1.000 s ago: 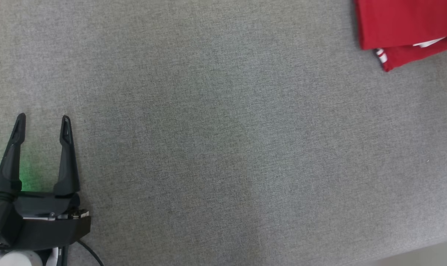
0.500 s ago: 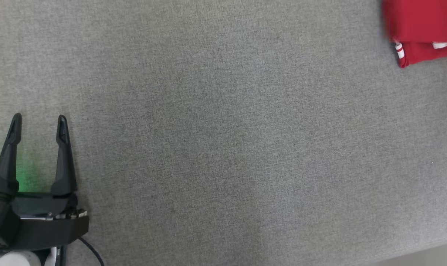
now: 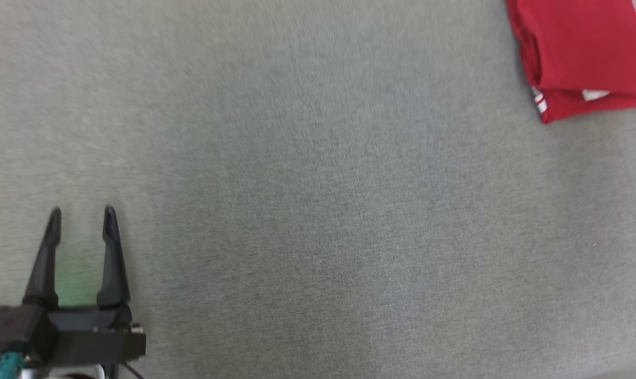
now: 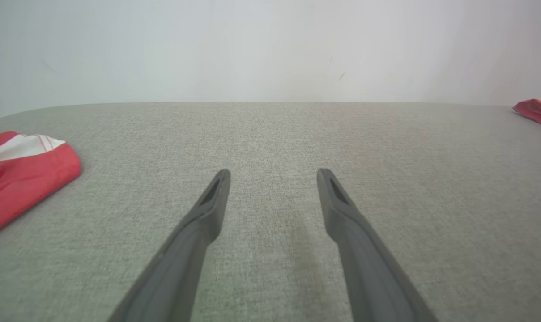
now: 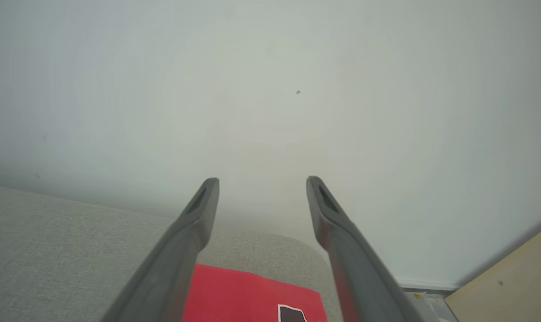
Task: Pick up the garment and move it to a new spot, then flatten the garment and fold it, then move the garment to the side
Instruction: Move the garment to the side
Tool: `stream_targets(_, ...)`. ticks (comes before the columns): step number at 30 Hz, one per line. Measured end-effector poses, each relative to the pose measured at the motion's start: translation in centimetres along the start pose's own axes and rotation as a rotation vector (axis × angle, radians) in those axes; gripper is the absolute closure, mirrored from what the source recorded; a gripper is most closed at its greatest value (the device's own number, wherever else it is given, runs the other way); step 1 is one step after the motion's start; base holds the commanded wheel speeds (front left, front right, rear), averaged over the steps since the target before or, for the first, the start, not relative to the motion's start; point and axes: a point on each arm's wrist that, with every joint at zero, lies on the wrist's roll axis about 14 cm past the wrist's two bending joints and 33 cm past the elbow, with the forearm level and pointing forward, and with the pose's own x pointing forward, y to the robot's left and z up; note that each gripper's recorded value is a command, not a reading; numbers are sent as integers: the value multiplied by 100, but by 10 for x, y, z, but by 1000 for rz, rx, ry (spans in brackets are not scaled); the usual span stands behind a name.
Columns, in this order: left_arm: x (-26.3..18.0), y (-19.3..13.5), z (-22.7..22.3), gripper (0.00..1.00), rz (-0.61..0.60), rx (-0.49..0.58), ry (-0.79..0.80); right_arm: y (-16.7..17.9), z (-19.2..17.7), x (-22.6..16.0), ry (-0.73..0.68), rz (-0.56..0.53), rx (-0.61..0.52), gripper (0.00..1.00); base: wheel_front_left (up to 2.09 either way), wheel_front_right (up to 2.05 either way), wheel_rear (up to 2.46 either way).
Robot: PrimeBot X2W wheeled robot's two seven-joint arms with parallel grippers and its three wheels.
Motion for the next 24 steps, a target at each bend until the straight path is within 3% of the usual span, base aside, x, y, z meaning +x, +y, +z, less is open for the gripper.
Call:
stream_targets(7, -31, 10, 14, 0, 55, -5, -1, 40, 37, -25, -125, 66, 119, 0, 0, 0, 0)
stream_targets(11, -46, 12, 27, 0, 78, -6, -24, 63, 46, -48, -169, 114, 114, 0, 0, 0, 0)
stream_targets(24, -92, 21, 64, 0, 135, -5, -106, 140, 35, -134, -208, 195, 310, 0, 0, 0, 0)
